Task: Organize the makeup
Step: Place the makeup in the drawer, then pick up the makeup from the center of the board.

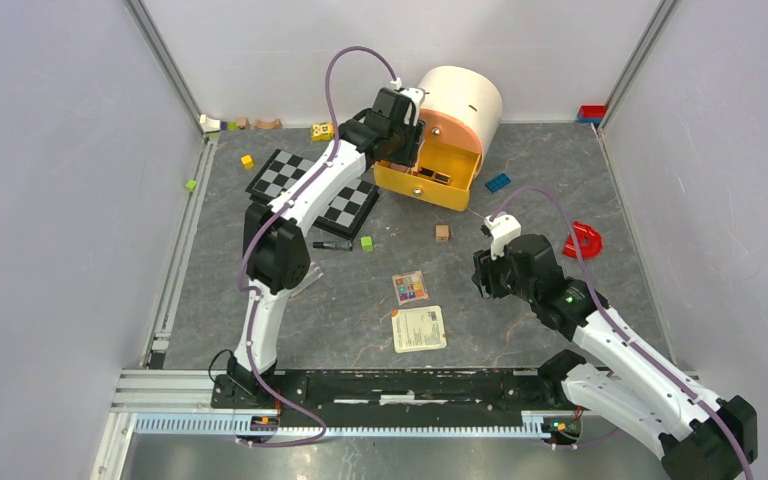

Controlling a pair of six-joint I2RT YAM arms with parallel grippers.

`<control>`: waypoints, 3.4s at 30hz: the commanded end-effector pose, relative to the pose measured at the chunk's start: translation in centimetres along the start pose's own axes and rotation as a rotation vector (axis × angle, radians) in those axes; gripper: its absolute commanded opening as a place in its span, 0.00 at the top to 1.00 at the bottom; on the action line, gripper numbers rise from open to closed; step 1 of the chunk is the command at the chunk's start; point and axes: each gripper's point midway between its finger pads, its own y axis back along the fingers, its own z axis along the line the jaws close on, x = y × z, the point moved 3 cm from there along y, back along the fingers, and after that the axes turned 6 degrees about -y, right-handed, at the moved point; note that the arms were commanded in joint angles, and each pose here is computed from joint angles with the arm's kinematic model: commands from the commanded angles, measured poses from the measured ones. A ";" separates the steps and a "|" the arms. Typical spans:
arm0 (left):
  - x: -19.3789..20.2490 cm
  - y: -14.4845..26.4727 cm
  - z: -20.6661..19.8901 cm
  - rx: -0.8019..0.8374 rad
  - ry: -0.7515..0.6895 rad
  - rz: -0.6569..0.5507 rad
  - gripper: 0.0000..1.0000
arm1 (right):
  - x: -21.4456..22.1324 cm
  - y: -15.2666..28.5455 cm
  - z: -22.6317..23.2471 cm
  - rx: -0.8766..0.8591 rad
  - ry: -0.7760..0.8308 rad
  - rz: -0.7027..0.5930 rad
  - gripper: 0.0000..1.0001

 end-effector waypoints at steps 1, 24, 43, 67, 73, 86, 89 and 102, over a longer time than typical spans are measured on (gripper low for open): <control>-0.5 -0.5 0.2 -0.011 0.043 -0.022 0.91 | -0.5 0.2 0.0 0.005 -0.010 -0.022 0.47; -0.4 -1.3 0.2 -0.005 0.071 -0.016 0.48 | -0.8 0.5 0.1 0.006 -0.010 -0.021 0.47; -2.7 0.7 -0.2 0.039 0.077 -0.077 0.32 | -0.6 0.7 0.1 0.006 -0.018 -0.025 0.47; 1.8 13.9 0.7 -0.052 0.299 -0.114 0.22 | -2.2 0.8 -0.1 0.017 -0.074 -0.166 0.40; 12.6 14.1 -5.7 -0.135 0.376 -0.042 0.00 | -2.0 1.3 -1.7 0.124 -0.128 -0.194 0.36; 20.9 9.3 -11.2 -0.228 0.466 0.117 0.00 | -1.8 1.7 -2.1 0.151 -0.135 -0.197 0.34; 21.4 8.1 -12.1 -0.210 0.453 0.141 0.00 | -1.6 1.7 -2.2 0.156 -0.134 -0.191 0.34; 22.2 6.2 -13.8 -0.166 0.451 0.165 0.00 | -0.8 1.4 -2.4 0.164 -0.113 -0.158 0.33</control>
